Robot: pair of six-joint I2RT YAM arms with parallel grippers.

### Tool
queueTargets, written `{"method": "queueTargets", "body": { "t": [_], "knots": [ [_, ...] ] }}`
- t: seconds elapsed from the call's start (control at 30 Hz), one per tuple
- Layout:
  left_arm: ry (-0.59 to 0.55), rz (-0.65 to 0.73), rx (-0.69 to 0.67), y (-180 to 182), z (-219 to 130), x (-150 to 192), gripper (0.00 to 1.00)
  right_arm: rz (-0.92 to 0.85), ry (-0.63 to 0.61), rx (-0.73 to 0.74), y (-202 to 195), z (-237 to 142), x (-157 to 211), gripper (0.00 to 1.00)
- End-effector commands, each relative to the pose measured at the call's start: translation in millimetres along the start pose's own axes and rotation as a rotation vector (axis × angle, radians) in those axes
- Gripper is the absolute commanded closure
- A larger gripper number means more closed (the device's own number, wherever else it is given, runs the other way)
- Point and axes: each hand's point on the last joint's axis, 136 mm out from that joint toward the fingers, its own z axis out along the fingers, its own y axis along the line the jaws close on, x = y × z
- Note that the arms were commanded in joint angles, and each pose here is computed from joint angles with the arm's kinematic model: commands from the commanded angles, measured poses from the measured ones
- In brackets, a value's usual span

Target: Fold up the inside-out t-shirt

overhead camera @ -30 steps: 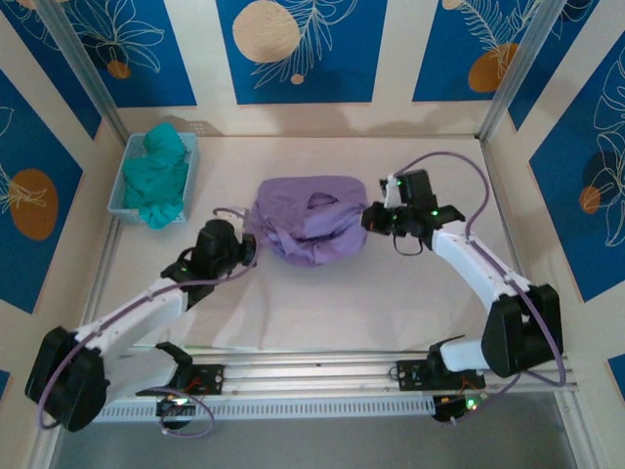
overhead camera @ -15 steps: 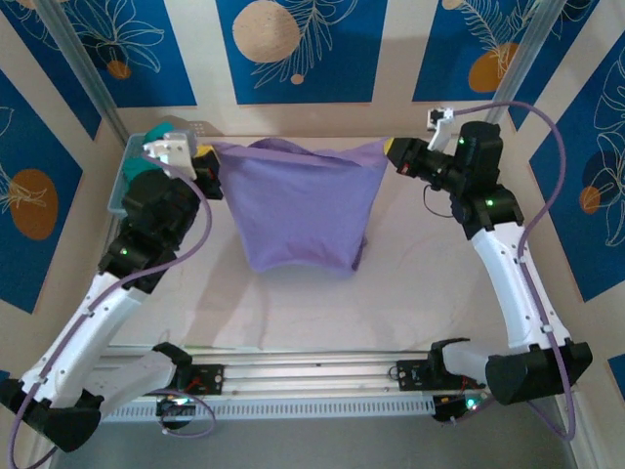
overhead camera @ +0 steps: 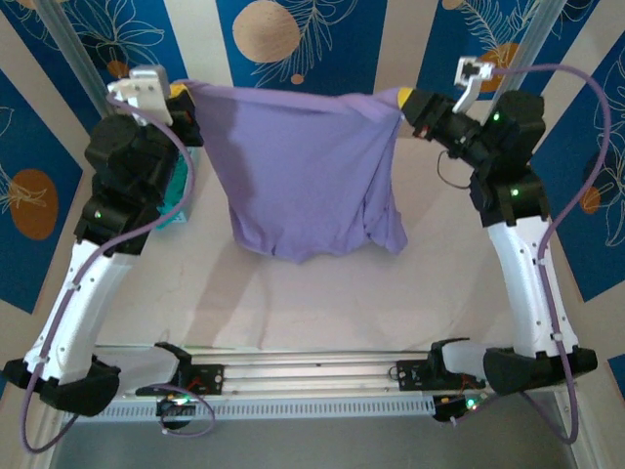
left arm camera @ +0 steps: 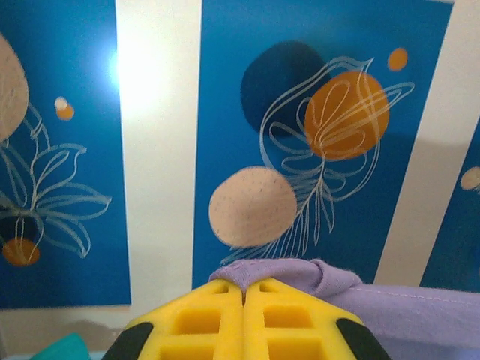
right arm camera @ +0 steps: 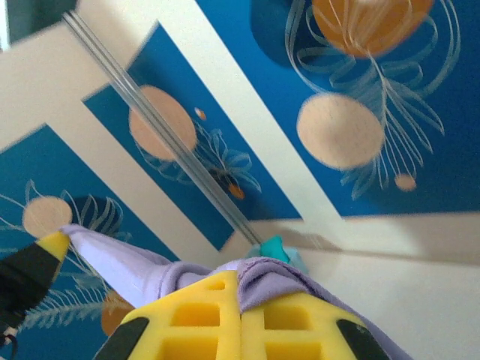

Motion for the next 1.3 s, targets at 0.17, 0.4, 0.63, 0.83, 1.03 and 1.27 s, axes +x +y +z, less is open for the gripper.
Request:
{"method": "queueTargets", "body": {
  "t": [0.17, 0.4, 0.63, 0.83, 1.03, 1.27],
  "knots": [
    [-0.241, -0.128, 0.247, -17, -91, -99, 1.0, -0.186, -0.134, -0.127, 93, -55, -46, 0.94],
    [-0.24, -0.058, 0.176, -2, -104, -96, 1.0, -0.21, -0.125, -0.154, 114, -82, -34, 0.94],
    [-0.106, 0.049, 0.032, 11, -59, -53, 1.0, -0.185, -0.064, -0.046, 77, -65, -13, 0.94],
    [-0.014, 0.124, -0.057, 18, -11, -12, 1.0, -0.139, -0.022, 0.085, 13, -32, 0, 0.94],
    [-0.001, 0.145, -0.127, 34, 45, -11, 1.0, -0.104, -0.065, 0.097, -31, 13, -30, 0.94],
    [-0.174, 0.098, -0.099, 34, 38, -103, 1.0, -0.118, -0.222, 0.006, -6, 20, -108, 0.94]
  ]
}}
